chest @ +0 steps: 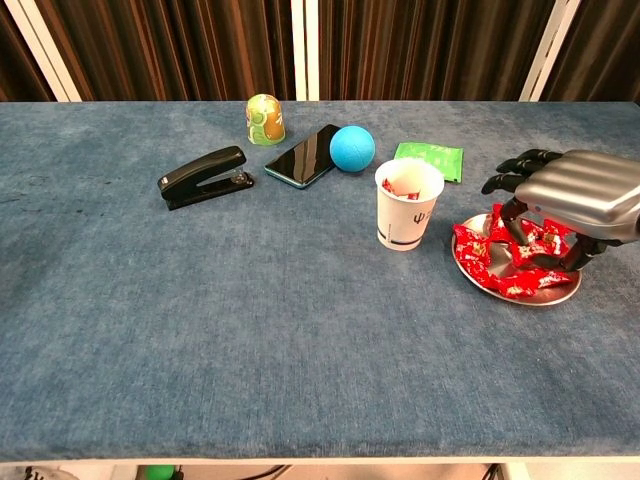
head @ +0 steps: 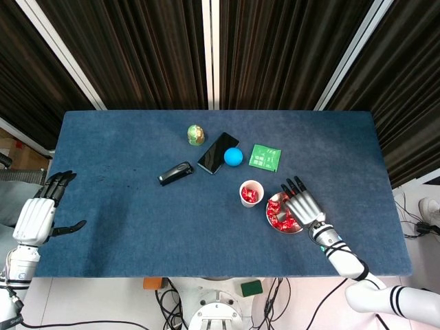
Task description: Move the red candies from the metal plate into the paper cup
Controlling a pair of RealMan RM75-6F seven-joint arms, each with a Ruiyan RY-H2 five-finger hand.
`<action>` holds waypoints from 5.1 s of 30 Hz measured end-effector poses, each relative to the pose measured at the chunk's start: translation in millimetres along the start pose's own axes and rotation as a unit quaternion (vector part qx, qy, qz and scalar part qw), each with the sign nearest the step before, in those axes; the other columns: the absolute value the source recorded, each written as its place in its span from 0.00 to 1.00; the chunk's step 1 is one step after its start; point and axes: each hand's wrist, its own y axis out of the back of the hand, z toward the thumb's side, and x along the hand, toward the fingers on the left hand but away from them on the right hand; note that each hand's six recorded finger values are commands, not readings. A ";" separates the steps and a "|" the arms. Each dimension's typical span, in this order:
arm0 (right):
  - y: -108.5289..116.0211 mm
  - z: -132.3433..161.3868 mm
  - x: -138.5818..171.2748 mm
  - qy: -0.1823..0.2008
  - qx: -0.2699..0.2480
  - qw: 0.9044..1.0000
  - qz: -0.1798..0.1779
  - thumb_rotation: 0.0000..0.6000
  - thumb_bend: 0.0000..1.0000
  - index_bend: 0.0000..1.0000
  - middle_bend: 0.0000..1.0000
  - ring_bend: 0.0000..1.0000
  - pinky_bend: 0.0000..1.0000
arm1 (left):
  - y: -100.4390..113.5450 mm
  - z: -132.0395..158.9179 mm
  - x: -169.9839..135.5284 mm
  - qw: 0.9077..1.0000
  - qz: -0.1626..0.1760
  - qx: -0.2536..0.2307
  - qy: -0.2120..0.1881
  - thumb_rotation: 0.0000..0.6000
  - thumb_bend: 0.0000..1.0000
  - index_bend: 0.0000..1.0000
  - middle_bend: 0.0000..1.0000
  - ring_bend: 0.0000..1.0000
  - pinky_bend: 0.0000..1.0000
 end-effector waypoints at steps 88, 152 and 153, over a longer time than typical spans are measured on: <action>-3.1 0.8 18.7 0.012 0.000 0.999 0.053 1.00 0.26 0.45 0.08 0.00 0.00 | 0.9 5.1 -2.3 1.000 0.004 0.004 -0.007 1.00 0.09 0.10 0.07 0.05 0.22; 112.7 45.4 -54.4 0.052 -0.017 0.993 -0.106 1.00 0.35 0.60 0.06 0.00 0.00 | 5.2 -1.8 -2.2 1.000 0.009 0.001 0.002 1.00 0.09 0.10 0.07 0.05 0.22; 113.4 47.9 -56.4 0.054 -0.017 0.993 -0.105 1.00 0.34 0.59 0.06 0.00 0.00 | 5.3 -1.9 -2.3 1.000 0.009 0.001 0.002 1.00 0.09 0.10 0.07 0.05 0.22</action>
